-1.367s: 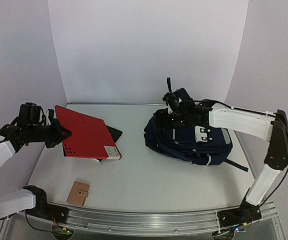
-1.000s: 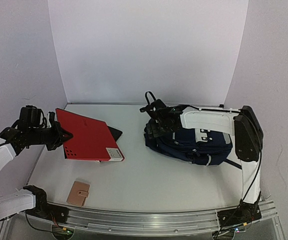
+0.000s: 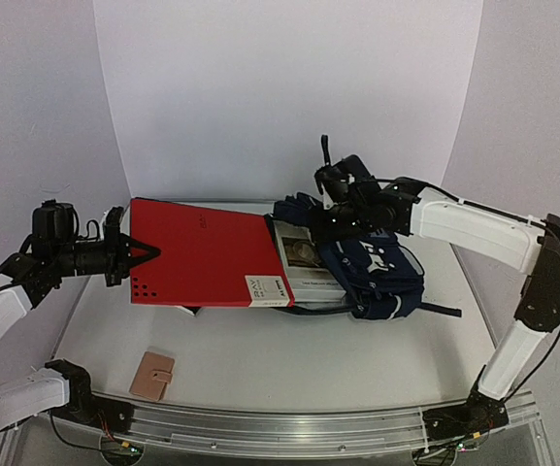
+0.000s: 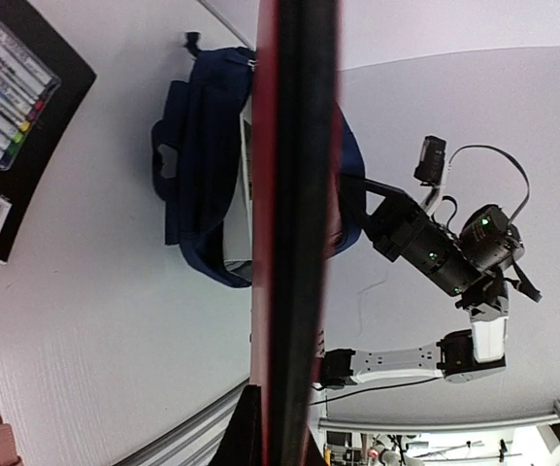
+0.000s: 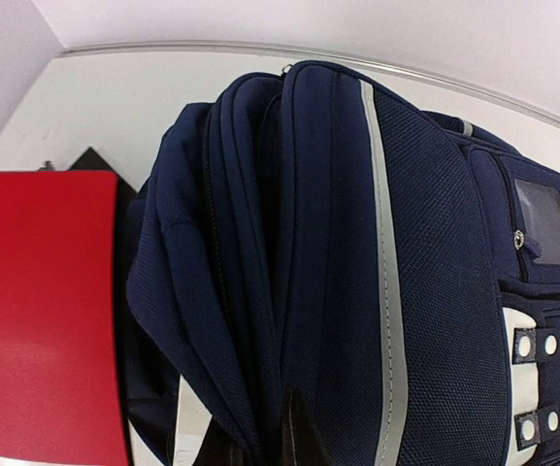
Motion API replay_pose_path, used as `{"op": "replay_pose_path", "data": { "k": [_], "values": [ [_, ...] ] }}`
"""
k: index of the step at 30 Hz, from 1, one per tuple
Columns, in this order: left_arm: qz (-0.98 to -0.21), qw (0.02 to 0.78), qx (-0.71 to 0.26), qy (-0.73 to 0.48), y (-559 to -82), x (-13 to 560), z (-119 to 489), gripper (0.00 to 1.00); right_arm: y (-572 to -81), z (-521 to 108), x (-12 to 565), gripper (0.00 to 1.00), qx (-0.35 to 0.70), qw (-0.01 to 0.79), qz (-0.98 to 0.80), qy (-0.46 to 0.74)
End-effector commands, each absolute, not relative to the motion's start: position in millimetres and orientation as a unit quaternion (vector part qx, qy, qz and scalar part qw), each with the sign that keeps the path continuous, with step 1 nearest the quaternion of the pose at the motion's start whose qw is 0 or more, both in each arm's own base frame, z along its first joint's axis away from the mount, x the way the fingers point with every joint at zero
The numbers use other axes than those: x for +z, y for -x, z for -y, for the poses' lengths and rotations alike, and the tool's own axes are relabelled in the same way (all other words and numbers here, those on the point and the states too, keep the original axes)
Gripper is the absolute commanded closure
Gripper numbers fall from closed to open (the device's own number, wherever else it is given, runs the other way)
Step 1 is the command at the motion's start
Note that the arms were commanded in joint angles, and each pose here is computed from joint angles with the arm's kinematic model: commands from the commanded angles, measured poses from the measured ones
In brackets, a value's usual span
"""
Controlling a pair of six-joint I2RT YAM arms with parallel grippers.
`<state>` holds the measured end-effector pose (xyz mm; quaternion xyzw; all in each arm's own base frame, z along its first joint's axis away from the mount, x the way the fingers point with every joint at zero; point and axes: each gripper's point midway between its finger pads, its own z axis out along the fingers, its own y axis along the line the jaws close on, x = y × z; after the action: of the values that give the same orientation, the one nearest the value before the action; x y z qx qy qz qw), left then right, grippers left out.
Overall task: Pack the student bag
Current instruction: Place the files in the student bag.
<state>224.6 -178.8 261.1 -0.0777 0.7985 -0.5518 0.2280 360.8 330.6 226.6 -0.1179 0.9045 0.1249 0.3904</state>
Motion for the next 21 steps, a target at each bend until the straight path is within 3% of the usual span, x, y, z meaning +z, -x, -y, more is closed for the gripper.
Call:
{"op": "replay_pose_path", "data": {
  "k": [1,21],
  "values": [
    [-0.741,0.237,-0.628,0.033,-220,312,192,1.0,-358,-351,286,1.0,0.228,0.446,-0.861,0.088],
    [-0.761,0.154,-0.626,0.08,-223,268,216,1.0,-362,-366,319,1.0,0.269,0.475,-0.835,0.064]
  ]
}}
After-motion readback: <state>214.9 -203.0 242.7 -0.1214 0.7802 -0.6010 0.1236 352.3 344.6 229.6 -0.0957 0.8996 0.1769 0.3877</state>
